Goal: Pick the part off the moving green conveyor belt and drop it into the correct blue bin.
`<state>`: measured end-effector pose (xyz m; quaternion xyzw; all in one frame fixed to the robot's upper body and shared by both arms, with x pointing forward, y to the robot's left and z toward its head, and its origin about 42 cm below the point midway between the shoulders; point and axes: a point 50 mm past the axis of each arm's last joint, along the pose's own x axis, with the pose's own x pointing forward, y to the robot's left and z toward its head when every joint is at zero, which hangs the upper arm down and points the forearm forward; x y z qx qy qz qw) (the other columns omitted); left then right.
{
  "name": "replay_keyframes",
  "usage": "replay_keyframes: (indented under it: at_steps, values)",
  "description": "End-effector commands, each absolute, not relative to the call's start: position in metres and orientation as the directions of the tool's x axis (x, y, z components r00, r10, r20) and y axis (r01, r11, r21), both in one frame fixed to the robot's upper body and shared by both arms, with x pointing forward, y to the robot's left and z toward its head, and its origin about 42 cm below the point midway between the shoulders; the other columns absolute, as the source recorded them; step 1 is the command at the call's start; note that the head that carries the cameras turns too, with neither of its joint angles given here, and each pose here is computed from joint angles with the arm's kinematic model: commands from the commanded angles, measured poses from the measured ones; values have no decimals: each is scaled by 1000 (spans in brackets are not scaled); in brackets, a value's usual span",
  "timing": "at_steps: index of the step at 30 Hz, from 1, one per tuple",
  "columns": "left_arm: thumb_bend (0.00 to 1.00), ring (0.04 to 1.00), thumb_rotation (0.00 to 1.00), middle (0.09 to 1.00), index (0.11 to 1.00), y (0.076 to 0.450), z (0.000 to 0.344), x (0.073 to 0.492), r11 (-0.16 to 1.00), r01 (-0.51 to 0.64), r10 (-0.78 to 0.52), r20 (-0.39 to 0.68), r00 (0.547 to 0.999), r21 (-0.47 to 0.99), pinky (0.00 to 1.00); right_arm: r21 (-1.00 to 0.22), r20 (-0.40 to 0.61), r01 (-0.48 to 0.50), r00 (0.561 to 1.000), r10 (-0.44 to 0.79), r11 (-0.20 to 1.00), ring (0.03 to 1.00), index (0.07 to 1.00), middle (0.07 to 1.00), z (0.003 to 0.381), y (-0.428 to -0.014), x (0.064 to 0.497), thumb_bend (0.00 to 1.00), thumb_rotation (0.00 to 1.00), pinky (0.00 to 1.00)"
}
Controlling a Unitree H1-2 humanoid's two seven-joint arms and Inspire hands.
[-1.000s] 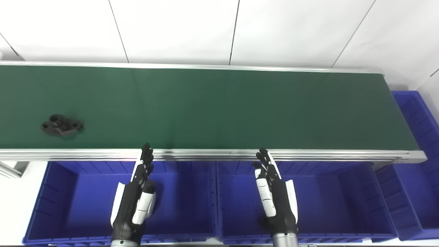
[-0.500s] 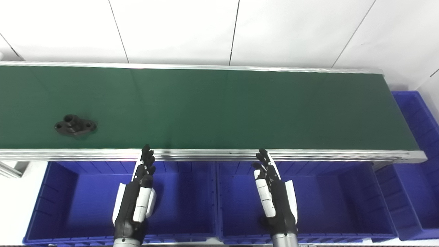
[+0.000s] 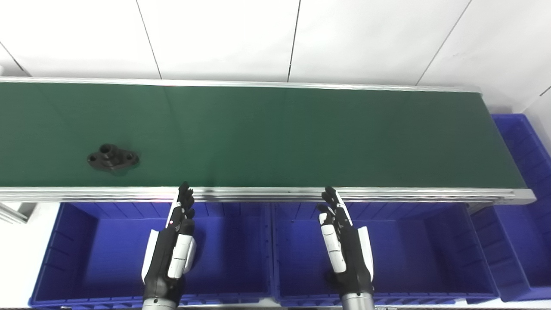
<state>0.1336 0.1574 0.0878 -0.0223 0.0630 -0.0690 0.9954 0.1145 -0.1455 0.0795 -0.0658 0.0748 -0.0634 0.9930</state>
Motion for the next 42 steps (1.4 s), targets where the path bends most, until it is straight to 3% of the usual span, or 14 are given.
replay_keyframes:
  at_steps: [1,13,23,28,30,34,38,42]
  values:
    - [539,1000,957,1000,1000,154,95,136,990,134,-137,-55,989,-49,1000,-110,-60,122,990,-129,986,871,949,917,87,-142,115,667,1000,812]
    - [577,994,929,1000,1000,138,84,137,991,123,-126,-62,990,-50,1000,-100,-36,134,990,-138,986,865,952,921,73,-155,114,635,1000,784]
    - [474,956,892,1000,1000,126,76,138,990,139,-139,-80,987,-5,908,-94,-44,131,990,-135,987,877,972,936,66,-168,115,553,1000,800]
    - [461,946,866,1000,1000,121,76,139,990,141,-141,-80,987,-11,889,-113,-29,120,992,-124,986,880,973,937,67,-173,117,587,1000,800]
    - [441,941,856,1000,1000,120,77,140,990,140,-141,-79,987,-15,880,-134,-4,101,995,-102,986,888,975,944,68,-176,119,593,890,811]
    - [430,942,837,1000,1000,118,79,142,989,144,-146,-78,986,-26,873,-282,103,59,994,-31,958,897,959,937,74,-188,130,781,540,825]
    - [457,951,828,1000,1000,119,80,143,988,152,-153,-78,985,-26,899,-399,203,66,979,18,915,867,916,896,86,-196,150,885,382,794]
    - [473,957,836,1000,1000,119,82,145,988,151,-153,-80,985,-31,926,-492,245,77,968,53,867,807,881,854,99,-194,168,973,315,719]
